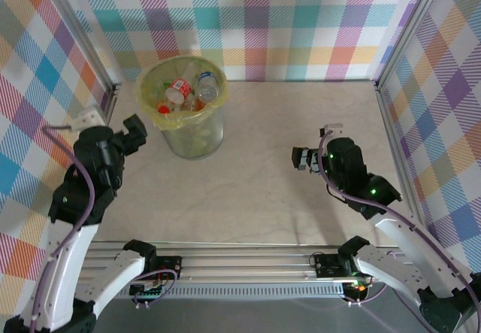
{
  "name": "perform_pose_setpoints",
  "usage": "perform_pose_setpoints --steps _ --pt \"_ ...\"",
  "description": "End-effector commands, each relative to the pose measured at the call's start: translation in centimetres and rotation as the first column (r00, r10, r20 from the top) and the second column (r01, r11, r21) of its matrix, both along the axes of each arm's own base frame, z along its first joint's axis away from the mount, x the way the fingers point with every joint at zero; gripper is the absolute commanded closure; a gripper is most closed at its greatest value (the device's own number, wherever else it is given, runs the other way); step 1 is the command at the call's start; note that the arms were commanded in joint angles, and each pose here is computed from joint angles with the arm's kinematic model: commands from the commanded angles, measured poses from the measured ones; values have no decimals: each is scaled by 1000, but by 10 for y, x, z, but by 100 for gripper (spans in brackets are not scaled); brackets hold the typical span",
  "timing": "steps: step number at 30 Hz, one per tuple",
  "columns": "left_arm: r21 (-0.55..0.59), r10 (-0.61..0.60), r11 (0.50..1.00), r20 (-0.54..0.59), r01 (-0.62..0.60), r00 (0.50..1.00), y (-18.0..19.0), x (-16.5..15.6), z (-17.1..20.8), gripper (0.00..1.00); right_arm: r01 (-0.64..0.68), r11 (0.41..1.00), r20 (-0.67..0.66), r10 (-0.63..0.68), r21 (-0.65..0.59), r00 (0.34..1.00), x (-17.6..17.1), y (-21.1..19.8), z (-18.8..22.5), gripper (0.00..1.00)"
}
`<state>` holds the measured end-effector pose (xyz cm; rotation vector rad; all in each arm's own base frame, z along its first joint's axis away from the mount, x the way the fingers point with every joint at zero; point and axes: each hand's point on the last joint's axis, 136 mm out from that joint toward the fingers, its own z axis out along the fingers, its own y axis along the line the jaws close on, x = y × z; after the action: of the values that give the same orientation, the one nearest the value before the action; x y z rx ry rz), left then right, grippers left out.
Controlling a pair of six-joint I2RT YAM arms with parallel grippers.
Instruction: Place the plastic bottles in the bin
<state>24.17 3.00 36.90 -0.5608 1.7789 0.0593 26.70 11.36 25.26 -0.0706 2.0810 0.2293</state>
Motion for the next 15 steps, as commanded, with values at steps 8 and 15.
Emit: perform_pose_setpoints --steps 8,15 --pt "-32 190 981 28 -189 981 27 -12 -90 0 176 984 79 -172 -40 982 14 -26 -18 0" --pt "47 154 987 -21 -153 988 19 15 -146 0 239 966 95 -229 -104 969 24 -39 -42 0"
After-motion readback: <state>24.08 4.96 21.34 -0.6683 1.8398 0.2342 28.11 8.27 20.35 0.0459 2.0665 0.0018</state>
